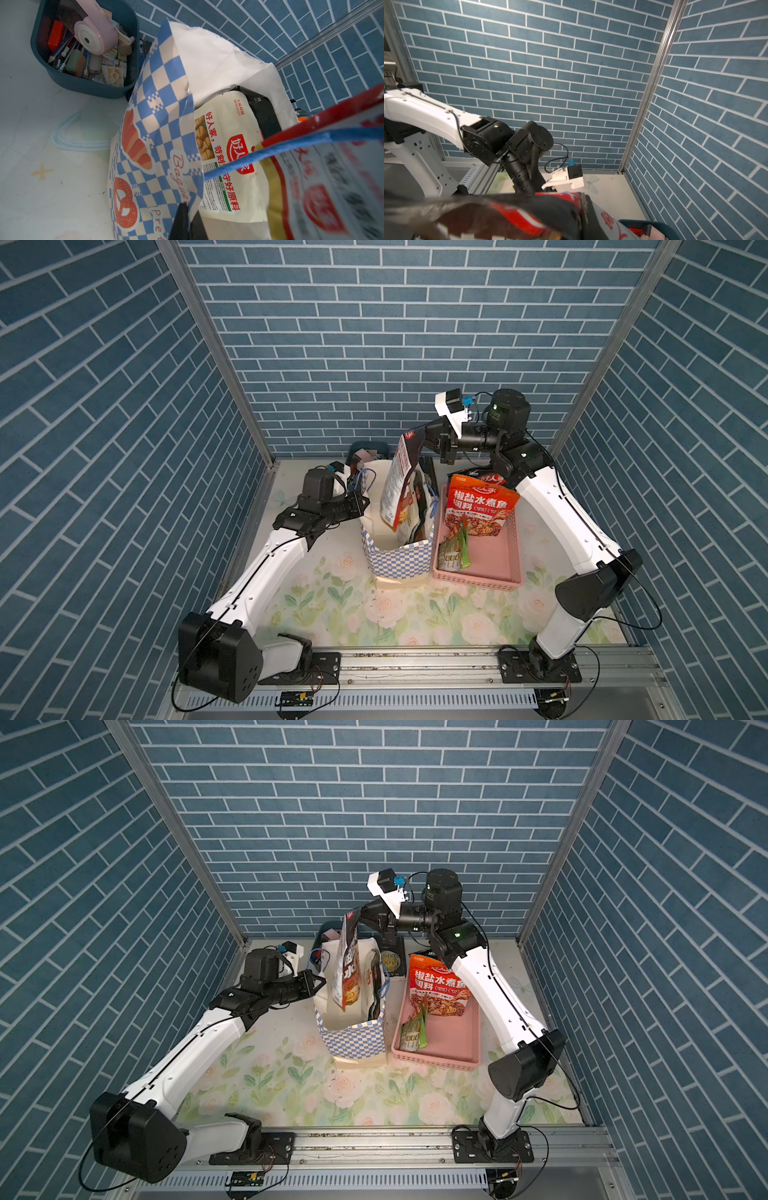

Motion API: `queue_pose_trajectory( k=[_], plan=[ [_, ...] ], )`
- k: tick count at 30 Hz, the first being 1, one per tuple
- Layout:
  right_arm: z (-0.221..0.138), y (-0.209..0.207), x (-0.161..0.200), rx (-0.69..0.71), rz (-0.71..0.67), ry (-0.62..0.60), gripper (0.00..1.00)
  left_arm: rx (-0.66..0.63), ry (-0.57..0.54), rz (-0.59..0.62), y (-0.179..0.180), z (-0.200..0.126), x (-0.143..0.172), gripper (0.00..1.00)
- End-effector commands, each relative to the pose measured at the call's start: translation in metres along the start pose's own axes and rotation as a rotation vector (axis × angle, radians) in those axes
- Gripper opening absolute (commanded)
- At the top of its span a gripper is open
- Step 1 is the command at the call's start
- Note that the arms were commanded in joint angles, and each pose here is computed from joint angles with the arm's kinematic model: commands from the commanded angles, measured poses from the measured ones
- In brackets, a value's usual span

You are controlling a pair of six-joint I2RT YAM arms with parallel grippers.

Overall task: Place the condiment packets inside the bag
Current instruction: Adjust the condiment packet in the storage box.

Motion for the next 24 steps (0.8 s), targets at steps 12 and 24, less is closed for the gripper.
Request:
queue_pose_trajectory(
  k=[12,24],
  plan=[
    [-0.001,0.010,0.008,-0.091,-0.294,-0.009,0.00,-0.009,0.045,-0.003,0.002,0.003,0.010,0.00],
    [0.005,-0.003,0.012,-0.014,-0.375,-0.009,0.00,-0.014,0.052,-0.004,0.003,0.005,0.010,0.00]
  ],
)
Point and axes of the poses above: each gripper's point midway between its finger pads, its own z axis out along the fingers, its own y axis along the line the jaws close on, x = y × z, the point moved 6 cm from there along -z, back along the fingers, and after that the axes turned 12 degrees about z, right-handed, at the moved point
